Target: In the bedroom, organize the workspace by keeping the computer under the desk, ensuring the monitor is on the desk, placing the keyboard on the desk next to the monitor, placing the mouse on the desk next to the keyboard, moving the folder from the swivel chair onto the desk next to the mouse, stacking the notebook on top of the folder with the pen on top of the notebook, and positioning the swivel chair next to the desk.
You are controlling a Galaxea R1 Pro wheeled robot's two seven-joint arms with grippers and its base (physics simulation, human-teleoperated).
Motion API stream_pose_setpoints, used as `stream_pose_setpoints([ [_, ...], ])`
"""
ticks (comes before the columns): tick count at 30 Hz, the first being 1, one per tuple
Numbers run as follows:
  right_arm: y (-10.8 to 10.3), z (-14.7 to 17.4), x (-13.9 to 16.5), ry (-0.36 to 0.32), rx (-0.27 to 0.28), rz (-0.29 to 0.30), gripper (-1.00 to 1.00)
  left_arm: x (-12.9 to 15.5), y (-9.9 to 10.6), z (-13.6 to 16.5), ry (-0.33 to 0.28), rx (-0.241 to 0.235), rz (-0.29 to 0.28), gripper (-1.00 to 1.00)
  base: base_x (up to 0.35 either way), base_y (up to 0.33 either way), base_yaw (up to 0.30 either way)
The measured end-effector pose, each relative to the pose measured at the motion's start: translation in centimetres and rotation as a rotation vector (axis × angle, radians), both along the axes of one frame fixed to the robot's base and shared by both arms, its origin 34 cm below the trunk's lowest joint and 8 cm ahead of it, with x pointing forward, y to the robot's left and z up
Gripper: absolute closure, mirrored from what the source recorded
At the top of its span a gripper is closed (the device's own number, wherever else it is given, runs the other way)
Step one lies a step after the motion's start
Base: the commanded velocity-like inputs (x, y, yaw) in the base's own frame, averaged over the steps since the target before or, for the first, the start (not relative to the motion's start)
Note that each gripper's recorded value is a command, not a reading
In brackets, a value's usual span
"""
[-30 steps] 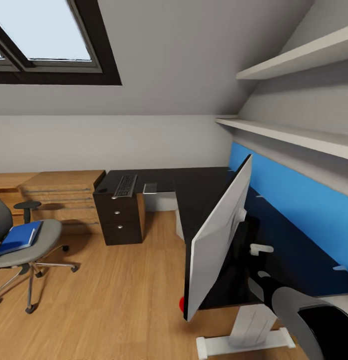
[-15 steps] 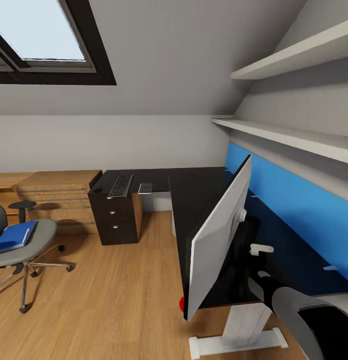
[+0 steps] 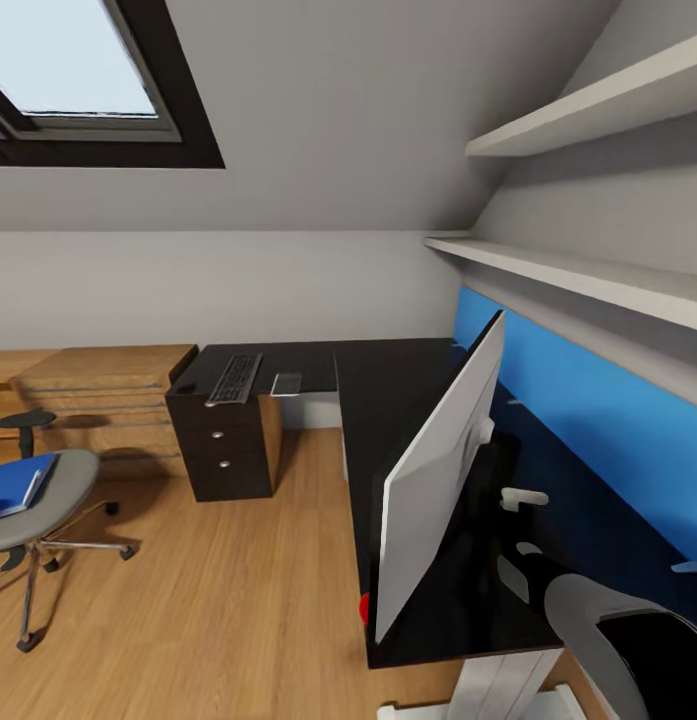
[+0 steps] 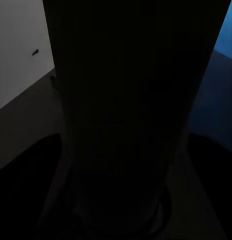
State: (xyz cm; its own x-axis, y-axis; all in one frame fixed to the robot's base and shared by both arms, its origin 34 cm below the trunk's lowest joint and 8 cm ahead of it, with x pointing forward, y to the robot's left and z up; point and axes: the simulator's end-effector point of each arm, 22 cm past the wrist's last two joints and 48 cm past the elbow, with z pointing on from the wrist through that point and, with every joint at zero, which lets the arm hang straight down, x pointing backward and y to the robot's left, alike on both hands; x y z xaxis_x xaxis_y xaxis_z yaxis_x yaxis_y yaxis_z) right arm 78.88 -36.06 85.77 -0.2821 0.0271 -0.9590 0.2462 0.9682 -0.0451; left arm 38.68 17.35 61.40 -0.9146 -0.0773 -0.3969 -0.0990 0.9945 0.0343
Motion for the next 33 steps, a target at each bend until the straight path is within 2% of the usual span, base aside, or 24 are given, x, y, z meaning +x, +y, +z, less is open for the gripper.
stream_pose_setpoints([
  [7, 0.3, 0.0, 0.1, 0.000, 0.002, 0.015, 1.00, 0.0, 0.1, 0.0, -0.001, 0.001, 0.000, -1.00, 0.126, -0.146, 0.000],
  [10, 0.0, 0.0, 0.0, 0.000, 0.002, 0.001, 1.00, 0.0, 0.2, 0.0, 0.000, 0.002, 0.002, -1.00, 0.017, -0.032, 0.000],
  [13, 0.0, 0.0, 0.0, 0.000, 0.001, 0.001, 1.00, 1.7, 2.4, 0.6, -0.065, 0.014, 0.079, -1.00, 0.003, -0.005, 0.000],
  [14, 0.0, 0.0, 0.0, 0.001, 0.000, 0.002, 1.00, 3.3, 4.0, 1.4, -0.132, 0.016, 0.143, -1.00, 0.001, -0.002, 0.000],
  [15, 0.0, 0.0, 0.0, 0.001, 0.000, 0.001, 1.00, 3.6, 4.5, 1.6, -0.145, 0.016, 0.158, -1.00, 0.001, -0.001, 0.000],
  [17, 0.0, 0.0, 0.0, 0.001, 0.000, 0.001, 1.00, 5.3, 6.6, 2.8, -0.192, 0.022, 0.214, -1.00, 0.000, 0.000, 0.000],
  [20, 0.0, 0.0, 0.0, 0.001, -0.001, 0.001, 1.00, 10.0, 9.3, 6.2, -0.260, 0.010, 0.279, -1.00, 0.000, 0.000, 0.000],
  [23, 0.0, 0.0, 0.0, 0.001, -0.001, 0.001, 1.00, 13.9, 9.5, 9.7, -0.278, -0.020, 0.274, -1.00, 0.000, 0.000, 0.000],
  [24, -0.1, 0.0, 0.0, 0.000, -0.001, 0.000, 1.00, 16.6, 9.7, 13.1, -0.304, -0.046, 0.266, -1.00, 0.000, 0.000, 0.000],
  [25, -0.5, 0.0, 0.0, 0.000, 0.003, -0.003, 1.00, 20.4, 9.8, 20.2, -0.354, -0.099, 0.244, -1.00, 0.000, 0.000, 0.000],
  [26, -1.1, 0.0, -0.1, -0.001, 0.000, -0.019, 1.00, 23.8, 9.2, 28.0, -0.517, -0.142, 0.226, -1.00, 0.000, 0.000, 0.000],
  [27, -1.6, -0.1, -0.3, -0.003, 0.008, -0.037, 1.00, 25.3, 7.7, 28.9, -0.507, -0.204, 0.230, -1.00, 0.000, 0.000, 0.000],
  [28, -1.8, -0.1, -0.4, -0.005, 0.013, -0.045, 1.00, 25.6, 7.4, 29.2, -0.511, -0.216, 0.230, -1.00, 0.000, 0.000, 0.000],
  [30, -1.6, 0.0, -0.2, -0.002, 0.002, -0.032, 1.00, 25.7, 7.4, 29.4, -0.514, -0.219, 0.229, -1.00, 0.000, 0.000, 0.000],
  [31, -2.0, 0.1, -0.3, -0.001, -0.001, -0.034, 1.00, 25.7, 8.1, 29.0, -0.505, -0.203, 0.230, -1.00, 0.000, 0.000, 0.000],
  [33, -2.2, 0.0, -0.4, -0.004, 0.007, -0.046, 1.00, 25.7, 8.2, 28.8, -0.501, -0.198, 0.230, -1.00, 0.000, 0.000, 0.087],
])
